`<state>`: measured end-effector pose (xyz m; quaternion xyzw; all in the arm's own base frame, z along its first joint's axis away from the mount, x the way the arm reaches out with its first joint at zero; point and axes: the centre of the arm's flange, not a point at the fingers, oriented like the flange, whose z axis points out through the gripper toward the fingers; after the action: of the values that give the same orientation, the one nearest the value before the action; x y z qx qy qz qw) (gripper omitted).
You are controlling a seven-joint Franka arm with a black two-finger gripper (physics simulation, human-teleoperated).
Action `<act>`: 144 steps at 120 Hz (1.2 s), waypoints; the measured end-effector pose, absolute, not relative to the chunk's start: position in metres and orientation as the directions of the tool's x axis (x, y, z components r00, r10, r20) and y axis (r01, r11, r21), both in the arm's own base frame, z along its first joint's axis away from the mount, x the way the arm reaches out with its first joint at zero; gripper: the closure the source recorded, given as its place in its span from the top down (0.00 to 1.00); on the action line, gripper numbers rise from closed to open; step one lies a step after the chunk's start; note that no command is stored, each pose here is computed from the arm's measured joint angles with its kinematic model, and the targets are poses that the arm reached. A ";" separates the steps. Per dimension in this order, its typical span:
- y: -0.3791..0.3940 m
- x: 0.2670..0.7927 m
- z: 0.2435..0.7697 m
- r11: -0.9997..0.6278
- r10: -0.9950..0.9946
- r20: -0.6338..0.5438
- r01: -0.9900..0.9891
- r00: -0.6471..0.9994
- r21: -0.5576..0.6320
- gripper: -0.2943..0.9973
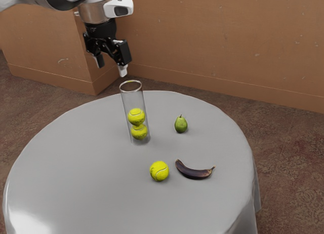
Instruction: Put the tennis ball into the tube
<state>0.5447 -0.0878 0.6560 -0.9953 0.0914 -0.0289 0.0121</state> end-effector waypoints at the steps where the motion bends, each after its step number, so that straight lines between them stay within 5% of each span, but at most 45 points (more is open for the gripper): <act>1: -0.088 0.545 0.656 -0.983 -0.183 0.056 -0.182 0.982 -0.029 0.77; 61: -0.040 0.506 0.613 -0.994 -0.097 -0.041 -0.094 0.994 0.053 0.77; 87: -0.081 0.516 0.526 -0.987 -0.155 -0.126 -0.148 0.980 0.063 0.77; 144: -0.149 0.532 0.368 -0.958 -0.287 -0.087 -0.285 0.954 0.035 0.77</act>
<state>0.5321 -0.1488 0.3679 -0.9884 0.1446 0.0457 -0.0112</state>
